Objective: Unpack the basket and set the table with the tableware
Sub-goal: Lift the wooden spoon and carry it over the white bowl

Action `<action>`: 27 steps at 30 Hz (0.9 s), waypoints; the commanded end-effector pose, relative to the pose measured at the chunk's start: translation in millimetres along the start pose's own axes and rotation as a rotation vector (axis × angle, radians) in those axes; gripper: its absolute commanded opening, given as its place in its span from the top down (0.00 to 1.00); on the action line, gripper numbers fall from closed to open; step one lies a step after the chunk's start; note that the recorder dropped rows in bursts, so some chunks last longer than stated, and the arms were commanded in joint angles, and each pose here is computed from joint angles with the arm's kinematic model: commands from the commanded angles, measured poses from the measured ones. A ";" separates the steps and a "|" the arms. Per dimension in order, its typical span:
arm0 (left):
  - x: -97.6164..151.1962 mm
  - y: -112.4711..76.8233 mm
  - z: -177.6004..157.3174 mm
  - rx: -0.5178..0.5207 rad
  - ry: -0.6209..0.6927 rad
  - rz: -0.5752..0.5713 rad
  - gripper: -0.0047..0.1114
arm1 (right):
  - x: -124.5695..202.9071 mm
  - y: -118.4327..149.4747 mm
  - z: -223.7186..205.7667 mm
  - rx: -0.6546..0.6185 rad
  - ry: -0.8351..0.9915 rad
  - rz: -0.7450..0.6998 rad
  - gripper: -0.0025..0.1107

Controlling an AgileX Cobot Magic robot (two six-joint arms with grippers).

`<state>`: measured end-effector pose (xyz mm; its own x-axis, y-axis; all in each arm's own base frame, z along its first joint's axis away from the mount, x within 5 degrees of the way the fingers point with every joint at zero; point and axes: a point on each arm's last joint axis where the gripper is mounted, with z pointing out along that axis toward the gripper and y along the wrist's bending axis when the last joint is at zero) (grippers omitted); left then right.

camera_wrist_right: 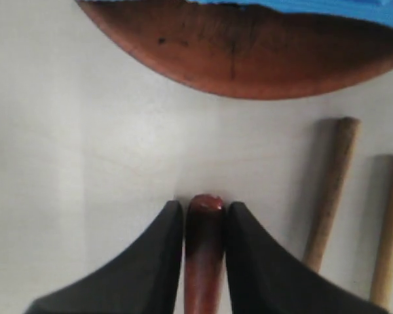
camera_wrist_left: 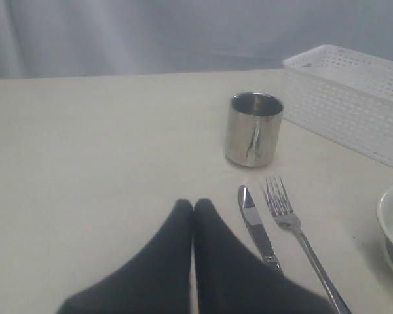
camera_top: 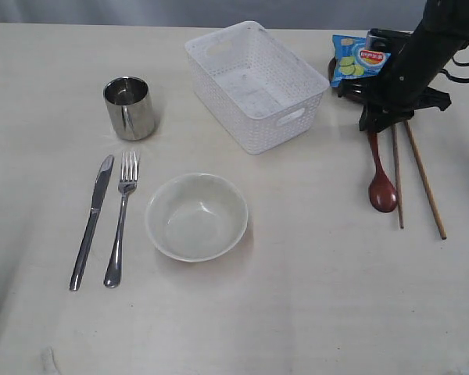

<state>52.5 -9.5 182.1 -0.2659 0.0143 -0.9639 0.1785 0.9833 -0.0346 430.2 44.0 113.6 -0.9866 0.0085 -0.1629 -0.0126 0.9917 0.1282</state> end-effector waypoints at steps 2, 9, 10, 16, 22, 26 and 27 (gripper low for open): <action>0.0 0.0 0.2 0.003 -0.010 0.006 0.96 | -0.3 -3.5 0.7 0.014 -0.001 -0.036 0.98; 0.0 0.0 0.2 0.003 -0.010 0.006 0.96 | -0.3 6.1 -26.6 -0.031 -0.021 -0.039 0.98; 0.0 0.0 0.2 0.003 -0.010 0.006 0.96 | -0.6 8.8 -33.3 -0.044 -0.032 -0.042 0.98; 0.0 0.0 0.2 0.003 -0.010 0.006 0.96 | 3.3 30.3 -92.5 -0.188 -0.109 -0.070 0.98; 0.0 0.0 0.2 0.003 -0.010 0.006 0.96 | 16.5 67.8 -152.1 -0.407 -0.200 -0.155 0.98; 0.0 0.0 0.2 0.003 -0.010 0.006 0.96 | 35.6 112.9 -181.2 -0.481 -0.251 -0.309 0.98; 0.0 0.0 0.2 0.003 -0.010 0.006 0.96 | 40.2 123.8 -185.2 -0.489 -0.262 -0.341 0.98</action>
<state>52.5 -9.5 182.1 -0.2659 0.0143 -0.9639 0.1785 0.9833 -0.0346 375.7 118.4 286.4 -0.8833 -0.1328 -0.4495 -0.3512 0.8226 0.4472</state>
